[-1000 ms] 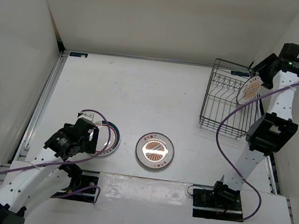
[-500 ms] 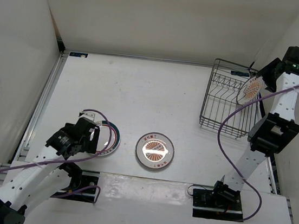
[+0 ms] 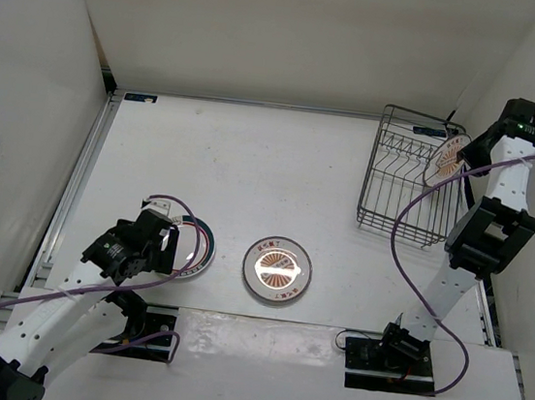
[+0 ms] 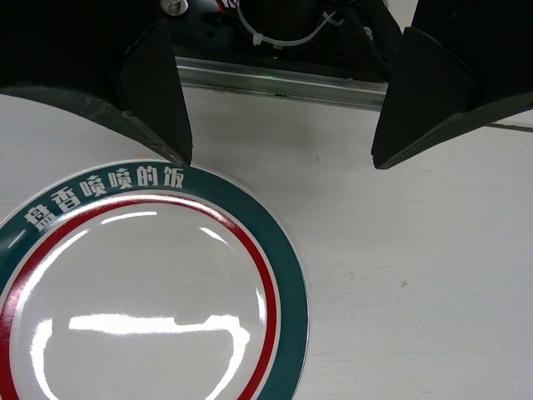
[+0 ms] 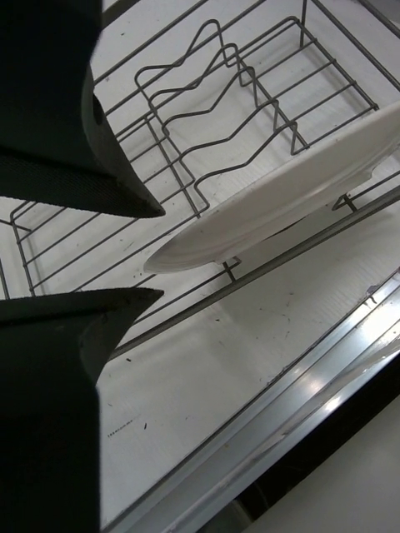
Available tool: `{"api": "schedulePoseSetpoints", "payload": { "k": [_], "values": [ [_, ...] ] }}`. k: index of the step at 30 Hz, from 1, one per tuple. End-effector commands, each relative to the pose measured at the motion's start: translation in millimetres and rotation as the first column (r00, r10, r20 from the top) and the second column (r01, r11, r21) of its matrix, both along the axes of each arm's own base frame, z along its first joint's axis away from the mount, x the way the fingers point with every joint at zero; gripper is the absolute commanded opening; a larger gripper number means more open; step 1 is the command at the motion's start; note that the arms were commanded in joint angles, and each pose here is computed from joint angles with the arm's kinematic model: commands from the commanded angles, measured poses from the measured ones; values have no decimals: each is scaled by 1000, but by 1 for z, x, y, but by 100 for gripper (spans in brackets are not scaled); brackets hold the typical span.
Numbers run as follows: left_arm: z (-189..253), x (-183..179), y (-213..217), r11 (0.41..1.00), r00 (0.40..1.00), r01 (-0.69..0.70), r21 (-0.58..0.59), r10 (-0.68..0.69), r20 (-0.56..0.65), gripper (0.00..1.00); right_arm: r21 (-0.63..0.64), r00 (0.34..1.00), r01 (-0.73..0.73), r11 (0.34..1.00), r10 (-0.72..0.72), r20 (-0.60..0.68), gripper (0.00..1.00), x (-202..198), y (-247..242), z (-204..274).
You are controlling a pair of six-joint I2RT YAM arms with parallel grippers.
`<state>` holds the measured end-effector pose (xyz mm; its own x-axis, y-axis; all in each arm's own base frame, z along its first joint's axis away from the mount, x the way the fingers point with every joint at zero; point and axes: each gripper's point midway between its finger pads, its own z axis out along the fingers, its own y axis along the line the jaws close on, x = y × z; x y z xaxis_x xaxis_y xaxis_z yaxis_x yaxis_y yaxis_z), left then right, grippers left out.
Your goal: Unload the plates from the dish rack
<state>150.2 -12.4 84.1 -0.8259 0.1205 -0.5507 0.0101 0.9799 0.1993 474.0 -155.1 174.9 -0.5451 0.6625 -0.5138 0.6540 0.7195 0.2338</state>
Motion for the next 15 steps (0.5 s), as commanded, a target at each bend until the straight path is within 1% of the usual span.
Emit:
{"api": "schedulePoseSetpoints", "payload": {
  "k": [1, 4, 6, 8, 10, 11, 12, 14, 15],
  "values": [
    [7, 5, -3, 1000, 999, 8, -13, -8, 32, 100, 17, 1000, 4, 1000, -4, -15, 41, 3, -5, -16],
    [8, 6, -2, 1000, 999, 8, -10, -7, 36, 100, 16, 1000, -20, 1000, 19, 5, 28, 10, -3, -13],
    [7, 5, -1, 1000, 999, 2, -11, -1, 36, 100, 14, 999, -25, 1000, 25, 24, 22, 13, -3, -7],
    [8, 5, -2, 1000, 999, 5, -13, -5, 38, 100, 19, 1000, -27, 999, 26, 17, 22, 17, -3, -14],
    [8, 5, -2, 1000, 999, 3, -14, -2, 38, 100, 28, 999, -35, 999, 35, 7, 18, 19, -3, -20],
    [8, 5, -2, 1000, 999, 3, -14, -2, 38, 100, 32, 999, -37, 999, 37, 6, 14, 20, -2, -23],
    [7, 4, -1, 1000, 999, 2, -8, -2, 34, 100, 31, 999, -44, 999, 44, 2, 8, 20, -1, -24],
    [9, 5, -1, 1000, 999, 0, -10, 1, 42, 100, 34, 999, -51, 998, 51, -3, 4, 22, 1, -28],
    [8, 5, -1, 1000, 999, 3, -9, -2, 41, 100, 37, 998, -55, 998, 55, -9, 0, 21, 2, -30]
  ]
}}
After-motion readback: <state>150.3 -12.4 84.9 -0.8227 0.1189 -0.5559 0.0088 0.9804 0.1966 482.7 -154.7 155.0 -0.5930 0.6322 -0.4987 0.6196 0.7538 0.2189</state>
